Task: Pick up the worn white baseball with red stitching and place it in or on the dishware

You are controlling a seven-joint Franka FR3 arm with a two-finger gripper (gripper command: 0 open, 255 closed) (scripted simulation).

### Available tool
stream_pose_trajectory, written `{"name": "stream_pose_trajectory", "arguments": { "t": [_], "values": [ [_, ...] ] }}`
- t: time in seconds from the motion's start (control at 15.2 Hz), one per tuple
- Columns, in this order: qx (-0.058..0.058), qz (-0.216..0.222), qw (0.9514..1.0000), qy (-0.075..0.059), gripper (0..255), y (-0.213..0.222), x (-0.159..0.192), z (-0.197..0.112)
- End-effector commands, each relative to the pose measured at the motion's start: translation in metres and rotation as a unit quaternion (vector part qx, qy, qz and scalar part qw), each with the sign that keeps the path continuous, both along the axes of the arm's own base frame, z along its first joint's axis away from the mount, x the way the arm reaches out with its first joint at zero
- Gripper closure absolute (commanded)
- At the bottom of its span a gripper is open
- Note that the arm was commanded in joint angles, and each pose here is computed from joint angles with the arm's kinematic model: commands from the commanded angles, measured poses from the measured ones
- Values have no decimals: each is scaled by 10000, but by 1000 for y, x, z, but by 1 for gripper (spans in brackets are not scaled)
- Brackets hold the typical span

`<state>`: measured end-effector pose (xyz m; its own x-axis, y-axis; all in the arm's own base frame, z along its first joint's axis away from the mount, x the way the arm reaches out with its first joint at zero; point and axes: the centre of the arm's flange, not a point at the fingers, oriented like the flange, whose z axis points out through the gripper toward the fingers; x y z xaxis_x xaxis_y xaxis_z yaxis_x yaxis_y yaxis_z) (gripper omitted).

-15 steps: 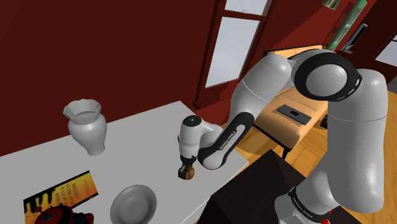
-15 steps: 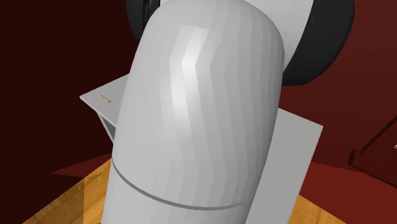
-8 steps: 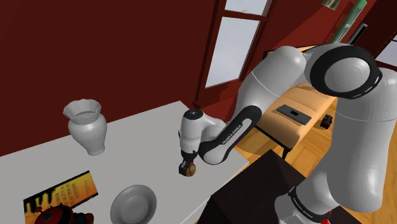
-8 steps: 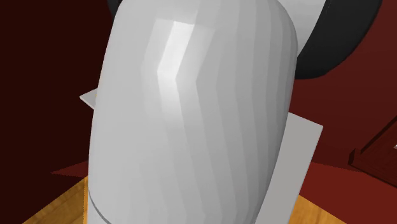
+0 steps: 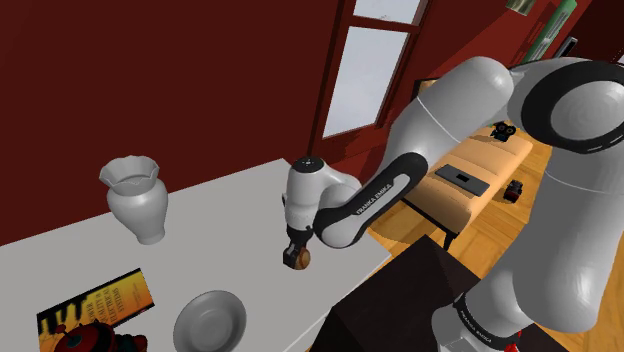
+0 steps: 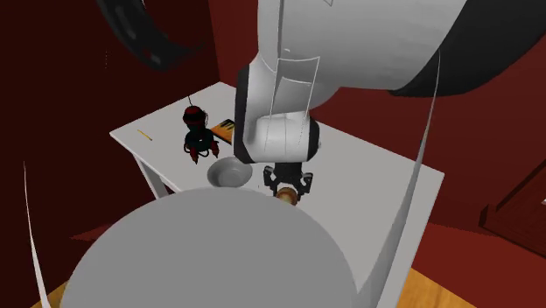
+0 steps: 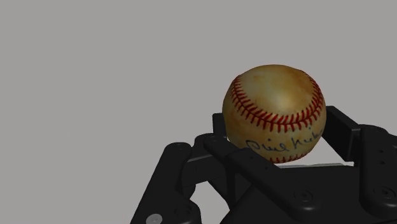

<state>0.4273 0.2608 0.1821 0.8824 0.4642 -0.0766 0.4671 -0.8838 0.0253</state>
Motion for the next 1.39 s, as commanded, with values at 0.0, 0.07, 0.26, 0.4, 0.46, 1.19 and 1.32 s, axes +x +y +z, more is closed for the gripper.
{"name": "stream_pose_trajectory", "arguments": {
  "t": [0.0, 0.07, 0.26, 0.4, 0.46, 1.19, 1.32],
  "values": [
    [0, 0, 10000, 1, 255, 0, 0, 10],
    [0, 0, 10000, 1, 255, 0, 0, 16],
    [0, 0, 10000, 1, 255, 0, 0, 31],
    [0, 0, 10000, 1, 255, 0, 0, 41],
    [0, 0, 10000, 1, 255, 13, -1, 41],
    [0, 0, 10000, 1, 255, 158, -9, 45],
    [0, 0, 10000, 1, 255, 184, -10, 45]
  ]
}}
